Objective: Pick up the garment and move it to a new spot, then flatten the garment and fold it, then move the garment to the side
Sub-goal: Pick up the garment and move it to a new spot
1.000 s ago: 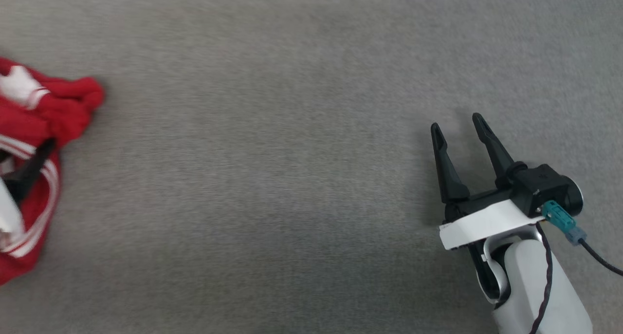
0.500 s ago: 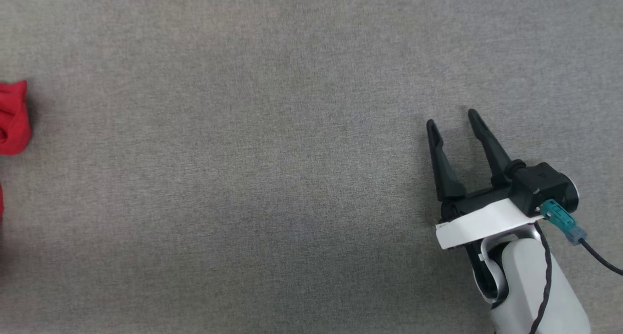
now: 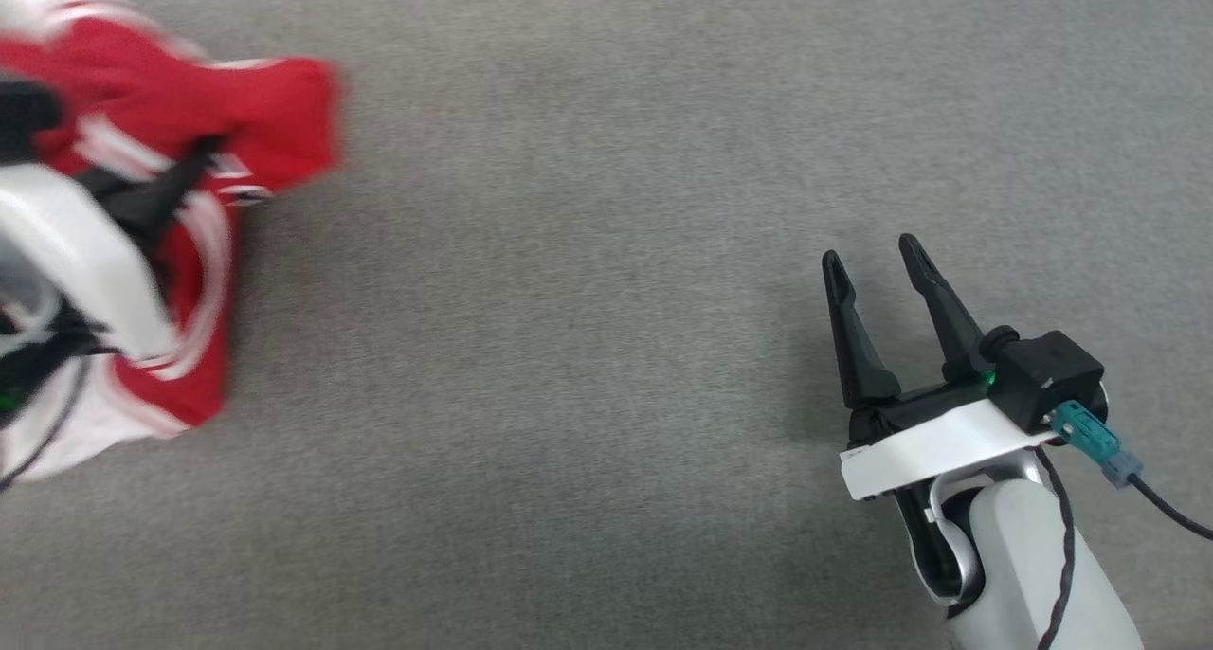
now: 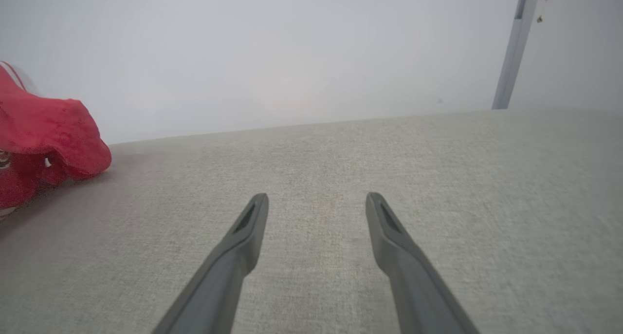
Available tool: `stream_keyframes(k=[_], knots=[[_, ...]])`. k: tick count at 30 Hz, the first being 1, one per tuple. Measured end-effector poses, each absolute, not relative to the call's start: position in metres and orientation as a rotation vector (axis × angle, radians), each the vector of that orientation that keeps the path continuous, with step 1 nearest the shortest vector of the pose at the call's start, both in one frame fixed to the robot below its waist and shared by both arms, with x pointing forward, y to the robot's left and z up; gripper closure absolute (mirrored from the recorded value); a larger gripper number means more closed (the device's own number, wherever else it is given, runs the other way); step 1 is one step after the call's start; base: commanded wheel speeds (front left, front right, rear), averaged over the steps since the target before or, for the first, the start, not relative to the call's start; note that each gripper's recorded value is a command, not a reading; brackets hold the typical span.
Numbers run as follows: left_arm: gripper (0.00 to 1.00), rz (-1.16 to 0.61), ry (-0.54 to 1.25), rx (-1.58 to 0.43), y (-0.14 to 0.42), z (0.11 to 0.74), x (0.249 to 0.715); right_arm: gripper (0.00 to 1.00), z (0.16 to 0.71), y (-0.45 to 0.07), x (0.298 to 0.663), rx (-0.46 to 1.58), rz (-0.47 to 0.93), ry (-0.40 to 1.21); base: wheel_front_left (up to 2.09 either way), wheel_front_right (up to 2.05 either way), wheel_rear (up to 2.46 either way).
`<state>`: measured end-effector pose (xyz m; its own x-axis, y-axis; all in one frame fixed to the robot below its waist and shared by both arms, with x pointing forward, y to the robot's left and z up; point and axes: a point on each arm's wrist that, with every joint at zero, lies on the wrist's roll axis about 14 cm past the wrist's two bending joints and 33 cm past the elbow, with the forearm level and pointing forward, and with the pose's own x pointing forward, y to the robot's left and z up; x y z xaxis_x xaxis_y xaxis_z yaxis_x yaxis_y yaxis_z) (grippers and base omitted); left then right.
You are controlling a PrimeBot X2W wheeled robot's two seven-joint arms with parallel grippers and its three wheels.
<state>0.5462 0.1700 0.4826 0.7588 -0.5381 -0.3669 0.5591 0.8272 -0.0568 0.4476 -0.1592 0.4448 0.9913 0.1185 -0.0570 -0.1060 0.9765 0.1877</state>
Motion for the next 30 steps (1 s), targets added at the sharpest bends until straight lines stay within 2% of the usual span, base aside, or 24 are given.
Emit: stream_keyframes(k=[8, 11, 17, 20, 26, 30], knots=[[1.0, -1.106, 0.394, 0.034, 0.015, 0.499, 0.503, 0.0, 0.446, -0.19, 0.439, 0.239, 0.017, 0.062, 0.0, 0.0, 0.0], [1.0, -1.251, 0.39, 0.03, -0.028, 0.504, 0.491, 0.0, 0.445, -0.204, 0.436, 0.258, -0.026, 0.063, 0.0, 0.0, 0.0], [1.0, -1.541, 0.388, -0.122, -0.1, 0.523, 0.451, 0.0, 0.438, -0.235, 0.418, 0.292, -0.134, 0.085, 0.0, 0.0, 0.0], [1.0, -1.591, 0.463, -0.102, -0.11, 0.506, 0.447, 0.0, 0.433, -0.249, 0.403, 0.306, -0.193, 0.105, 0.0, 0.0, 0.0], [1.0, -1.563, 0.766, 0.041, -0.096, 0.422, 0.443, 0.0, 0.432, -0.274, 0.377, 0.311, -0.292, 0.12, 0.0, 0.0, 0.0], [1.0, -1.524, 0.825, 0.103, -0.09, 0.397, 0.453, 0.0, 0.434, -0.281, 0.367, 0.31, -0.325, 0.118, 0.0, 0.0, 0.0]])
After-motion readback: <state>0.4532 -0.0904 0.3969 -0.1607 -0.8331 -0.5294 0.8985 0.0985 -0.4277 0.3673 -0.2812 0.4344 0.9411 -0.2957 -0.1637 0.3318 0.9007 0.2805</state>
